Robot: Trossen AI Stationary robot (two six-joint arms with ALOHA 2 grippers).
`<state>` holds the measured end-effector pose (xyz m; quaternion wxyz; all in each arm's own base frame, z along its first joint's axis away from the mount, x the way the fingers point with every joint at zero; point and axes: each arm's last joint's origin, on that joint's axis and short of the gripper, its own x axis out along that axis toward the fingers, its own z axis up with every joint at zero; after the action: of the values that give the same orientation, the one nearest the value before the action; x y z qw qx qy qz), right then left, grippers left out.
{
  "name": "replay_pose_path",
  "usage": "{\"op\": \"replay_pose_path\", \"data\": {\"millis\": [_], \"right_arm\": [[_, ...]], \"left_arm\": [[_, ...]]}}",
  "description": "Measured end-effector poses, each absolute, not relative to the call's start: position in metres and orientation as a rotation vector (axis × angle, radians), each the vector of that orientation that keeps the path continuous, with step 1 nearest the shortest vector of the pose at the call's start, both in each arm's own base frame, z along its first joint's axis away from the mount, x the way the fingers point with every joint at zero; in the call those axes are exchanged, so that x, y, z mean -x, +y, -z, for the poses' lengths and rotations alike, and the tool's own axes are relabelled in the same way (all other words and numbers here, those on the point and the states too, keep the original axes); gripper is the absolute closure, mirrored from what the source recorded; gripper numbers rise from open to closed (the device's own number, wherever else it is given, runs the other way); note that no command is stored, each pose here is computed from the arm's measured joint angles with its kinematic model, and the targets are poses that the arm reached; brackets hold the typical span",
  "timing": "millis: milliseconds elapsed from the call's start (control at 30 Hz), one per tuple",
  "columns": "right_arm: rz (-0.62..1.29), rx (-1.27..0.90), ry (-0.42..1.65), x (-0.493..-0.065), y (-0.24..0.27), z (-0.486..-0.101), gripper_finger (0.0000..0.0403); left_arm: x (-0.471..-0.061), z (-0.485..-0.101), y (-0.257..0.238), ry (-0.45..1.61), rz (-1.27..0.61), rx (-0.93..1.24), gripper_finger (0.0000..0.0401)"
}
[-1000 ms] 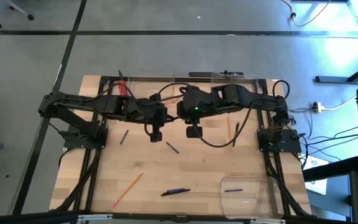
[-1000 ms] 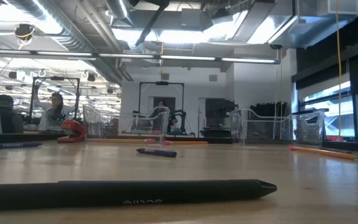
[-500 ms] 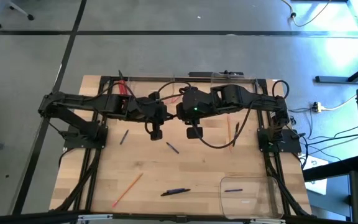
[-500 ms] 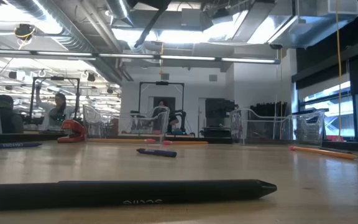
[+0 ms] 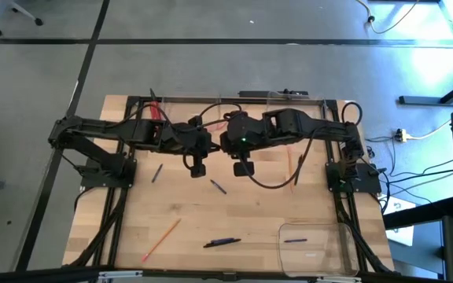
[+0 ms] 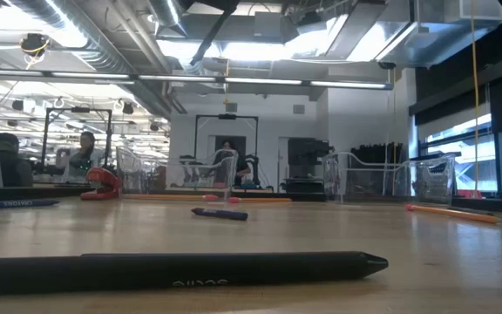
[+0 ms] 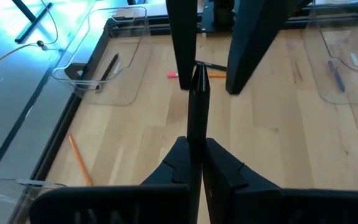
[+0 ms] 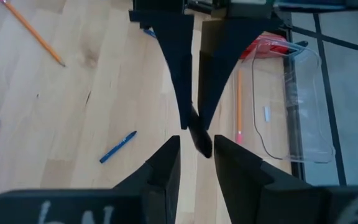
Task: Sort crayons/erasers/pens/pencils in bins
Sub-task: Put the black pen into the top right transparent bin
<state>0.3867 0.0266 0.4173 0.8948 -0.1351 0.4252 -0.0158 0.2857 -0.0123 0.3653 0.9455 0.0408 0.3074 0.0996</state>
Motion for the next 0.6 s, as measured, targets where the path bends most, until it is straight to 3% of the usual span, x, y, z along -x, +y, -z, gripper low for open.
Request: {"op": "replay_pose_path", "data": {"millis": [600], "right_arm": [[0.015, 0.322, 0.874, -0.3907, 0.0269, -0.4152, 0.0303]], "left_arm": [[-0.2857, -0.3654, -0.0124, 0.625, -0.203, -0.082, 0.0395]]}}
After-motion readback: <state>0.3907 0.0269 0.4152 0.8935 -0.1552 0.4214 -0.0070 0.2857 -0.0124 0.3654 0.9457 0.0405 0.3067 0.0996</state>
